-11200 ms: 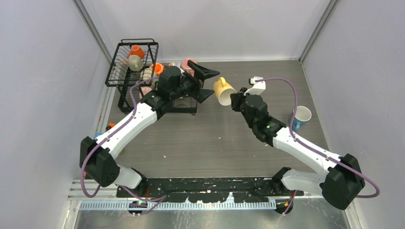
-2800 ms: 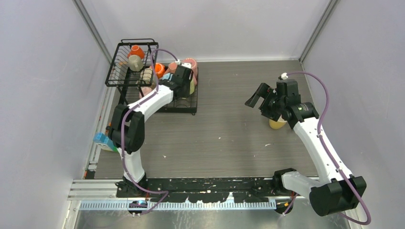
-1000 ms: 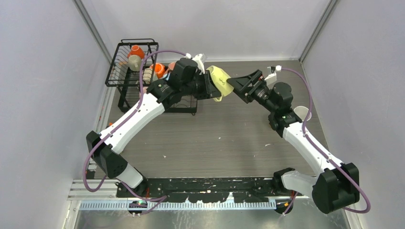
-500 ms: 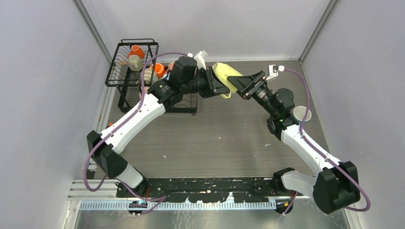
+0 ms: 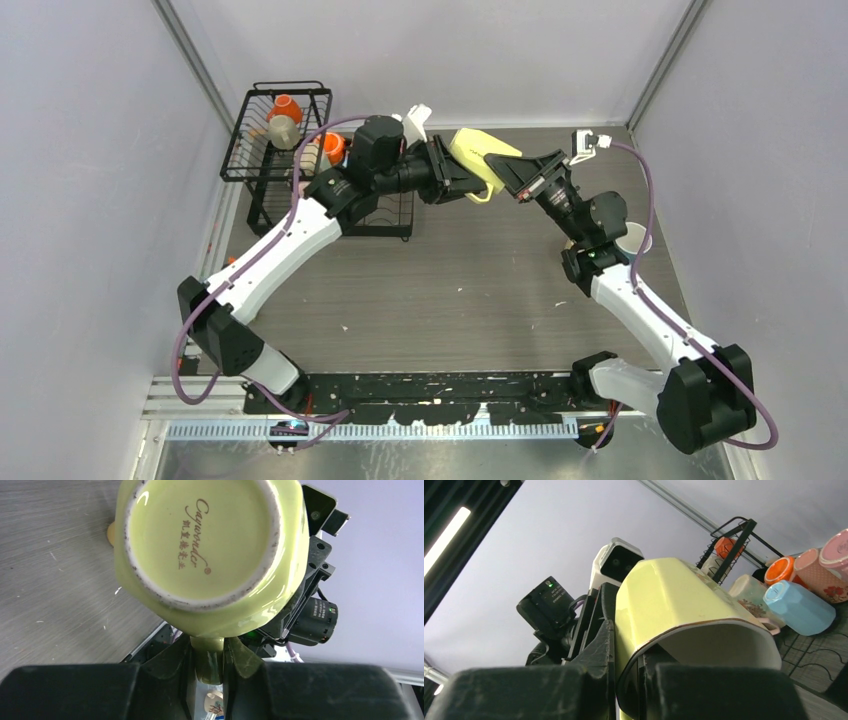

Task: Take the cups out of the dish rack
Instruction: Place the cup at the center of the board, then unload the cup from the dish rack.

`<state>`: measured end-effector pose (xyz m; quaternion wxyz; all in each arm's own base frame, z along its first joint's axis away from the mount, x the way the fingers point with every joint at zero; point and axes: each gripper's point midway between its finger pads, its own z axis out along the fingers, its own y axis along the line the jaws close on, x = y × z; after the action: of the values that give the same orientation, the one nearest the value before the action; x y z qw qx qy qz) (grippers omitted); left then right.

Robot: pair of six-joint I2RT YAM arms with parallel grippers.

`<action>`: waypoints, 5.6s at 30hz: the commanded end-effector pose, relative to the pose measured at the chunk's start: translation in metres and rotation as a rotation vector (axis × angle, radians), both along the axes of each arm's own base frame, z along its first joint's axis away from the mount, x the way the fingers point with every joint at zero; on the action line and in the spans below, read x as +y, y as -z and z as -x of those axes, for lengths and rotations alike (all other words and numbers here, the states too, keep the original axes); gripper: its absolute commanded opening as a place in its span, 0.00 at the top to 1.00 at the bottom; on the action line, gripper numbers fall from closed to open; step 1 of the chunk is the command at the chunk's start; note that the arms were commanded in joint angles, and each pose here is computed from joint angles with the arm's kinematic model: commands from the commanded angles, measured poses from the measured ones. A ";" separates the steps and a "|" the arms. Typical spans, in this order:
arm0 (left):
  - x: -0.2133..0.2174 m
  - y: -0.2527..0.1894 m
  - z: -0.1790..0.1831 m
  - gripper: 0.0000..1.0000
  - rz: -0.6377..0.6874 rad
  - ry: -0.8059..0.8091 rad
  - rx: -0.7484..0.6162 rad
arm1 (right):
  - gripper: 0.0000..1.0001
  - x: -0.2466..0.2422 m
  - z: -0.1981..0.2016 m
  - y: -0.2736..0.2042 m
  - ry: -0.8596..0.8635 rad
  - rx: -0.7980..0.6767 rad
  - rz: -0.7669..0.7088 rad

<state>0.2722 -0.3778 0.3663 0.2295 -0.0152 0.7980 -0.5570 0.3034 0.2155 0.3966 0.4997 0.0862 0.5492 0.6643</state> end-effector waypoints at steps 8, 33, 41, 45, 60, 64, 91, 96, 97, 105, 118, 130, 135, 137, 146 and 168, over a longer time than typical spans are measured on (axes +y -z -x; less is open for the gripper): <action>0.002 -0.040 0.011 0.41 0.093 0.019 -0.178 | 0.99 -0.012 0.009 -0.029 0.071 -0.072 -0.024; 0.073 0.014 0.046 0.00 -0.201 -0.022 -0.310 | 0.99 -0.074 0.024 0.078 0.329 0.478 0.706; 0.083 0.024 0.057 0.00 -0.226 -0.007 -0.320 | 0.99 -0.099 0.053 0.132 0.318 0.687 0.917; 0.084 0.028 0.060 0.00 -0.228 0.008 -0.319 | 0.99 -0.100 0.054 0.155 0.288 0.753 0.979; 0.092 0.034 0.069 0.00 -0.248 0.024 -0.325 | 0.99 -0.102 0.002 0.213 0.329 0.877 1.135; 0.093 0.035 0.070 0.00 -0.256 0.029 -0.329 | 0.99 -0.102 -0.012 0.226 0.323 0.896 1.185; 0.085 0.044 0.065 0.00 -0.272 0.063 -0.325 | 0.99 -0.127 -0.040 0.286 0.336 1.039 1.390; 0.084 0.046 0.064 0.00 -0.276 0.064 -0.321 | 0.99 -0.129 -0.040 0.295 0.329 1.053 1.417; 0.084 0.046 0.064 0.00 -0.277 0.065 -0.321 | 0.99 -0.130 -0.040 0.297 0.329 1.055 1.419; 0.085 0.049 0.064 0.00 -0.284 0.062 -0.319 | 0.90 -0.130 -0.040 0.307 0.323 1.063 1.427; 0.086 0.053 0.064 0.00 -0.287 0.058 -0.305 | 0.69 -0.130 -0.035 0.311 0.314 1.068 1.424; 0.090 0.052 0.065 0.00 -0.294 0.046 -0.311 | 0.36 -0.133 -0.020 0.275 0.344 1.032 1.372; 0.094 0.053 0.064 0.00 -0.317 0.034 -0.316 | 0.15 -0.140 -0.008 0.246 0.394 0.991 1.348; 0.095 0.055 0.063 0.00 -0.327 0.027 -0.317 | 0.01 -0.143 -0.004 0.232 0.416 0.968 1.331; 0.113 0.064 0.043 0.00 -0.458 -0.069 -0.333 | 0.00 -0.131 0.012 0.170 0.419 0.794 1.171; 0.149 0.121 -0.152 0.00 -0.950 -0.603 -0.316 | 0.00 -0.108 0.026 0.124 0.356 0.598 0.995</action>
<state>0.3791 -0.2358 0.2324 0.4364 -0.0169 0.8974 -0.0623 0.2817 0.1057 0.2496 0.3778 0.1180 0.9050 0.1558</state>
